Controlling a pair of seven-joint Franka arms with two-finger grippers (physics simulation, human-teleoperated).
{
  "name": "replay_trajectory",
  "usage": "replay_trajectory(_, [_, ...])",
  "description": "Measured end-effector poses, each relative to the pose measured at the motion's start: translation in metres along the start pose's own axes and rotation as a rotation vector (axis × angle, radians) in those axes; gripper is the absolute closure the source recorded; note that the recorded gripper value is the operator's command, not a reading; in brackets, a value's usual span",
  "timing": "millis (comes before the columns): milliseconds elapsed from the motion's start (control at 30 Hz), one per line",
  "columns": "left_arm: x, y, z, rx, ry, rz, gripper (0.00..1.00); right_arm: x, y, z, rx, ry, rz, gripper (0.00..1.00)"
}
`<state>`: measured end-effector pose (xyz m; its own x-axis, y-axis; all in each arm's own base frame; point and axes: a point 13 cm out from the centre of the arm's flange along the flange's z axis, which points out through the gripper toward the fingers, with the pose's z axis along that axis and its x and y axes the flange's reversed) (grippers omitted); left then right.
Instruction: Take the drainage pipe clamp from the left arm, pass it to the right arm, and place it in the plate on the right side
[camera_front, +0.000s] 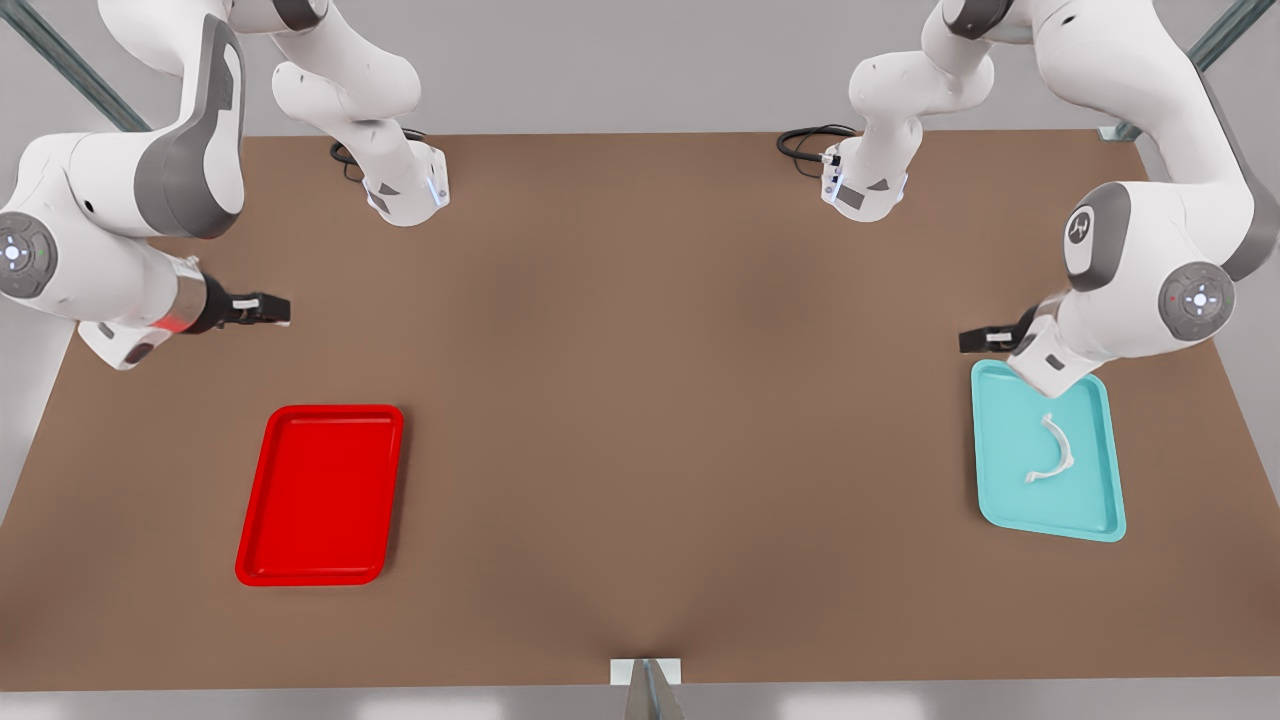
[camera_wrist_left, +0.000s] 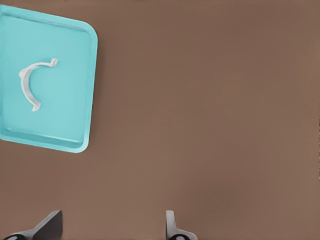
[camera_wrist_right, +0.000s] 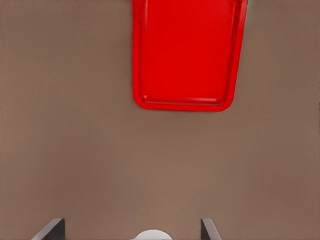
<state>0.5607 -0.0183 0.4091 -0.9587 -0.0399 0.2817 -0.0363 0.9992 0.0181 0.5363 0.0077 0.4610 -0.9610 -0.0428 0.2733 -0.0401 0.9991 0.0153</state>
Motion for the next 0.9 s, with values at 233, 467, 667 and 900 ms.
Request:
replay_trajectory(233, [-0.069, 0.067, 0.081, 0.036, 0.017, -0.086, 0.0, -0.016, 0.002, -0.007, 0.003, -0.071, -0.013, 0.0])
replay_trajectory(467, [-0.106, 0.204, 0.219, 0.052, 0.011, -0.227, 0.0, -0.02, 0.003, -0.007, 0.001, -0.086, -0.019, 0.0])
replay_trajectory(667, [-0.113, 0.268, 0.293, 0.035, -0.057, -0.268, 0.0, -0.021, 0.004, -0.008, 0.0, -0.089, -0.024, 0.0])
replay_trajectory(900, [-0.116, 0.305, 0.355, 0.018, -0.133, -0.283, 0.0, -0.021, 0.007, -0.006, 0.001, -0.085, -0.031, 0.0])
